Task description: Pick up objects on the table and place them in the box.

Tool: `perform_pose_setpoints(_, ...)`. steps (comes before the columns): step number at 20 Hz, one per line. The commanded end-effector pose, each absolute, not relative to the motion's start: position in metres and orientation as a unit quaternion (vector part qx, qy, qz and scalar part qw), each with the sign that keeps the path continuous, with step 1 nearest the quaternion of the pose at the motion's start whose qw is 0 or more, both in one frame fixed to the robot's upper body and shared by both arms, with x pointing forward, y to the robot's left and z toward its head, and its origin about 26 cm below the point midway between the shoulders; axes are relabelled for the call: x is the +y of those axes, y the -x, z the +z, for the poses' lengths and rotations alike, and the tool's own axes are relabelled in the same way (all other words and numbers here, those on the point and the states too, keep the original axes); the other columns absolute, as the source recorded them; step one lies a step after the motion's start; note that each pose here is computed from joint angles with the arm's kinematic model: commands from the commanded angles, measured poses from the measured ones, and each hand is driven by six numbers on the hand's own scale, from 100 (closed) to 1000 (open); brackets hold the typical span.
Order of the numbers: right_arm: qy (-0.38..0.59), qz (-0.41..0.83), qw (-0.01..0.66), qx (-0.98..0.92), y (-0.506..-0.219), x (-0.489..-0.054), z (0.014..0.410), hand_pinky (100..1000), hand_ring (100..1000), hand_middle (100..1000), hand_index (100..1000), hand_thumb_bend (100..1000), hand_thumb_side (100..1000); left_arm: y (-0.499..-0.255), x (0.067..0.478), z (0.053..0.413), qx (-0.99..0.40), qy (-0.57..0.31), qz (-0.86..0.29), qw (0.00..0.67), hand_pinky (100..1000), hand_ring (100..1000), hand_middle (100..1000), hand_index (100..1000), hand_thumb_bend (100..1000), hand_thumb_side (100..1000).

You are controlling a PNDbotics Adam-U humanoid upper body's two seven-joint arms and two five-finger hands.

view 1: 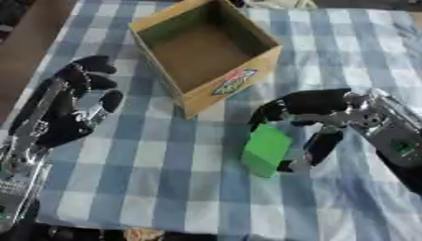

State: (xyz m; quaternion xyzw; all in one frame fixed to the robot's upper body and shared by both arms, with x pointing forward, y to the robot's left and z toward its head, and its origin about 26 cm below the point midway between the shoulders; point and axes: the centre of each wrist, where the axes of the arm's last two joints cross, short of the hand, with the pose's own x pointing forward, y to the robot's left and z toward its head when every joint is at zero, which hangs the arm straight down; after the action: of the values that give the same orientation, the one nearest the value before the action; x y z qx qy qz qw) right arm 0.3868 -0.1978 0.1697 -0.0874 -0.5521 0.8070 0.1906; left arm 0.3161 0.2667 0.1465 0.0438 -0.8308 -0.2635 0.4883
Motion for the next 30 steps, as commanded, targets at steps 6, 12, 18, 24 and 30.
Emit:
perform_pose_setpoints(6,0.069,0.861,0.092,-0.495,-0.385,-0.202,0.187,869,871,860,638,308,392,-0.316,0.267,0.154,-0.837,-0.045,-0.265,0.477,788,685,719,869,497,512)
perform_pose_setpoints(12,0.081,0.847,0.087,-0.519,-0.379,-0.206,0.206,868,869,859,626,306,386,-0.316,0.268,0.154,-0.837,-0.046,-0.265,0.476,789,685,719,868,497,510)
perform_pose_setpoints(18,0.097,0.828,0.091,-0.544,-0.374,-0.216,0.239,867,868,858,619,305,379,-0.315,0.268,0.155,-0.838,-0.043,-0.265,0.475,789,684,719,868,497,510)
perform_pose_setpoints(24,0.119,0.805,0.134,-0.566,-0.378,-0.236,0.266,866,868,859,619,301,375,-0.315,0.267,0.156,-0.838,-0.039,-0.268,0.473,789,684,719,868,497,509)
perform_pose_setpoints(30,0.157,0.779,0.167,-0.584,-0.39,-0.252,0.289,869,869,860,619,311,362,-0.316,0.262,0.158,-0.84,-0.028,-0.273,0.467,789,683,719,867,498,506)
